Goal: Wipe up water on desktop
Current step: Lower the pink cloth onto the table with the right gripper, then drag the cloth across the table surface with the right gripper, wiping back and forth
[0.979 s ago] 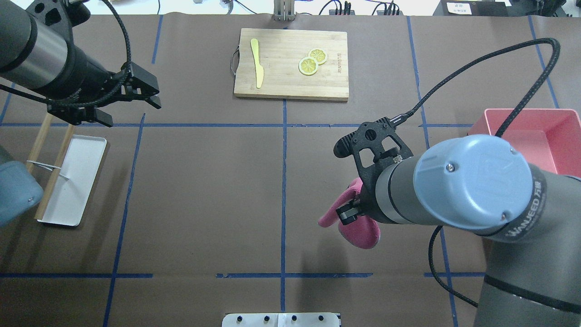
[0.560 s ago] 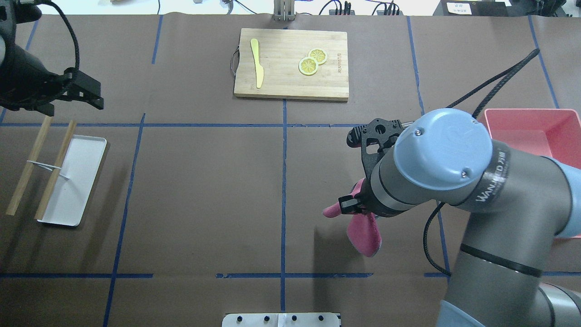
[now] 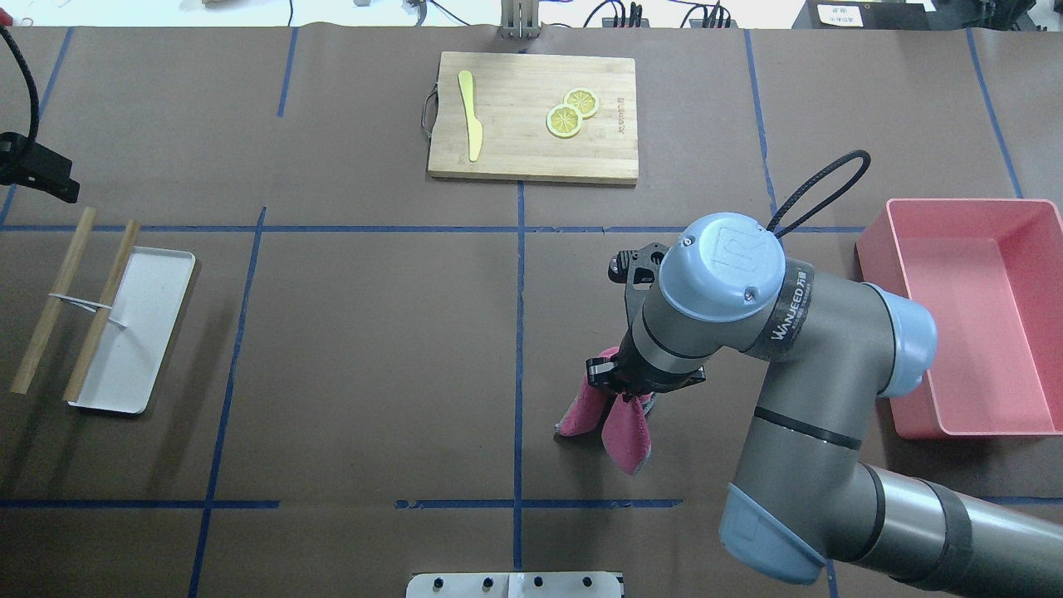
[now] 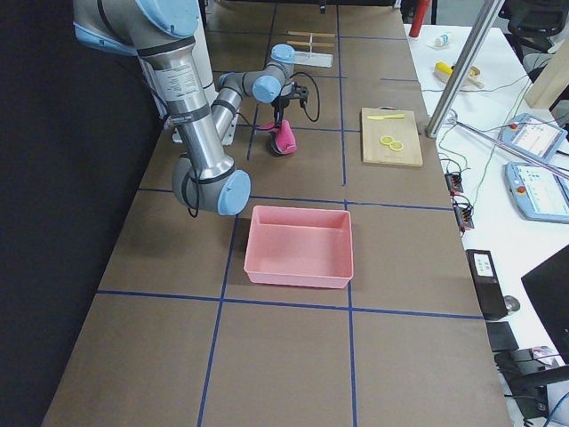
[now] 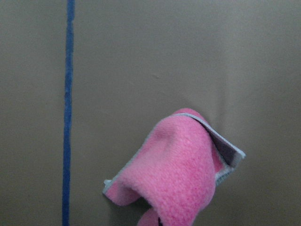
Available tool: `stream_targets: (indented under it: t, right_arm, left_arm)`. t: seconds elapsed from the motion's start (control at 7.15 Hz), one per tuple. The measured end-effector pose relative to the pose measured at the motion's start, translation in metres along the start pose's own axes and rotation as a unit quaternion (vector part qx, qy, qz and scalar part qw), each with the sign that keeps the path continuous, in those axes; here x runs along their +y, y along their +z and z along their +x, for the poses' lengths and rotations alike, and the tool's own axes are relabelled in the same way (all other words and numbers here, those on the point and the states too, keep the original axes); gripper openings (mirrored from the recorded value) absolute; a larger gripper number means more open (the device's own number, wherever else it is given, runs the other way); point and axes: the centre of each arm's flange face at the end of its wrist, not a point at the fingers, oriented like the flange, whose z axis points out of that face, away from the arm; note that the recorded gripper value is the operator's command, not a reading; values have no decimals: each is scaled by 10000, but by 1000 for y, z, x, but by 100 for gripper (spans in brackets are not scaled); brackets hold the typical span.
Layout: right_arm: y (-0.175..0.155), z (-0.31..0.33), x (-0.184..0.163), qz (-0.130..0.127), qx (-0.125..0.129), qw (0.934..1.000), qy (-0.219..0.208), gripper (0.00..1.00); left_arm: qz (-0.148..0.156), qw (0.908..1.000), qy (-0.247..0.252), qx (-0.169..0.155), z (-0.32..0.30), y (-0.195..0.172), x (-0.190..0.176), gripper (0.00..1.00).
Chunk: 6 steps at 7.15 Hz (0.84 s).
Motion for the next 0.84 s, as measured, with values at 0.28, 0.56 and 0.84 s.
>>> stream_targets:
  t: [0.28,0.56,0.84]
  right_arm:
    - [26,23,-30,-22,295,9992,285,0]
    - [34,55,-71,76,555,9966,605,0]
    - [35,100,-121,197,833,9934,765,0]
  left_arm:
    - [-21,10000,10,-36,-7,3,-1,100]
    - [-22,10000,7,-32,-8,3,-2,100]
    - [-24,10000,3,-31,-9,3,-2,100]
